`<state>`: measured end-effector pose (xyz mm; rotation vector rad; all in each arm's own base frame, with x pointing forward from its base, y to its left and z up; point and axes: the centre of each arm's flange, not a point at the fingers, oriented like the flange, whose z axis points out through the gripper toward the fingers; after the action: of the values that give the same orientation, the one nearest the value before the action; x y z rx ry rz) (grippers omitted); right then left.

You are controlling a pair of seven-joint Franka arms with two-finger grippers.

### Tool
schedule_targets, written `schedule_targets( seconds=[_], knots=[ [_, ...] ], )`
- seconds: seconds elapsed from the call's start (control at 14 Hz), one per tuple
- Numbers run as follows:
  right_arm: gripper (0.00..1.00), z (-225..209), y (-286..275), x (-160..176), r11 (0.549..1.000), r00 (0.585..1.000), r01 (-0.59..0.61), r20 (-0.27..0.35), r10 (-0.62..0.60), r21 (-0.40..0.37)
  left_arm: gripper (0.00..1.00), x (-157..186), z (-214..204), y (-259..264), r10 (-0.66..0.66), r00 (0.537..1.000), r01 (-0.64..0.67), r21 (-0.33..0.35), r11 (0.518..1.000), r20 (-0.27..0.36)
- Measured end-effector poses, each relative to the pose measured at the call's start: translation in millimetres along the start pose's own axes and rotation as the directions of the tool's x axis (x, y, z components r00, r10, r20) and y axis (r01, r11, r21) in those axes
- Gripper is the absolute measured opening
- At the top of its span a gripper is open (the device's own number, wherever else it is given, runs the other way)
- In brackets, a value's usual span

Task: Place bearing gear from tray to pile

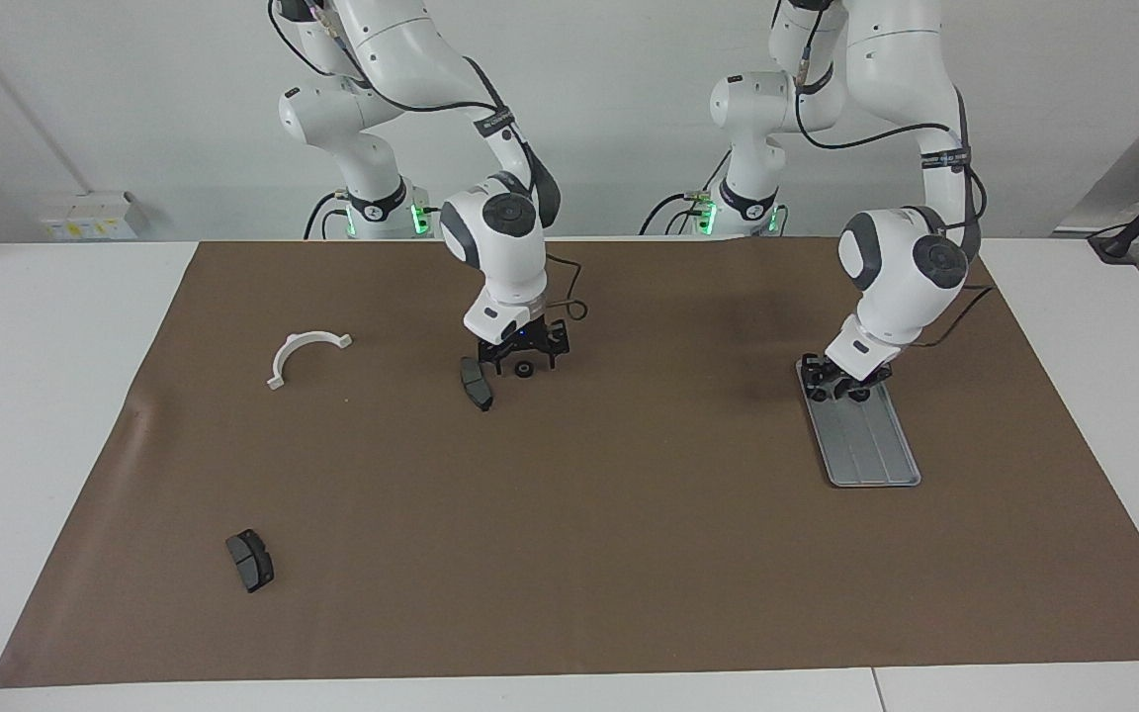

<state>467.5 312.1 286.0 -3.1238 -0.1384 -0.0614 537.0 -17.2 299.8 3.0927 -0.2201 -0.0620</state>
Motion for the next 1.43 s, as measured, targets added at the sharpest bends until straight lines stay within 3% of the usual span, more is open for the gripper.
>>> schedule_targets(
  seconds=[0.21, 0.5, 0.57, 0.64, 0.71, 1.07, 1.43],
  knots=[
    [0.63, 3.0, 1.4, -2.3, 1.000, 1.000, -0.001, 0.006, 0.001, -0.004, 0.48, -6.6, -0.2, 0.9, -0.003, 0.999, 0.003, 0.005, 1.000, -0.032],
    [0.61, 2.8, 1.9, -2.0, 1.000, 1.000, -0.004, 0.005, 0.004, -0.003, 0.33, -7.1, -1.4, 1.5, -0.002, 0.999, 0.003, 0.006, 1.000, -0.042],
    [0.55, 1.6, 3.1, -1.3, 1.000, 1.000, -0.009, 0.003, 0.009, -0.003, 0.28, -6.8, -1.6, 1.9, -0.002, 0.999, 0.002, 0.006, 1.000, -0.044],
    [0.41, 0.0, 4.0, -0.7, 1.000, 1.000, -0.021, 0.001, 0.021, -0.003, 0.28, -6.8, -1.6, 1.8, -0.002, 0.999, 0.002, 0.006, 1.000, -0.045],
    [0.35, -0.3, 3.2, -1.1, 0.999, 0.999, -0.035, 0.000, 0.035, -0.002, 0.28, -6.7, -1.6, 1.8, -0.002, 0.999, 0.002, 0.006, 1.000, -0.047],
    [0.35, -9.9, 2.3, 1.8, 0.998, 0.998, -0.056, -0.018, 0.057, 0.007, 0.25, -3.9, -2.7, 2.6, 0.001, 0.997, 0.000, 0.011, 1.000, -0.077],
    [0.35, -45.1, 61.3, 32.9, 0.992, 0.990, -0.119, -0.078, 0.121, 0.030, 0.25, 12.8, -20.7, 6.4, 0.012, 0.992, -0.010, 0.017, 1.000, -0.123]
  ],
)
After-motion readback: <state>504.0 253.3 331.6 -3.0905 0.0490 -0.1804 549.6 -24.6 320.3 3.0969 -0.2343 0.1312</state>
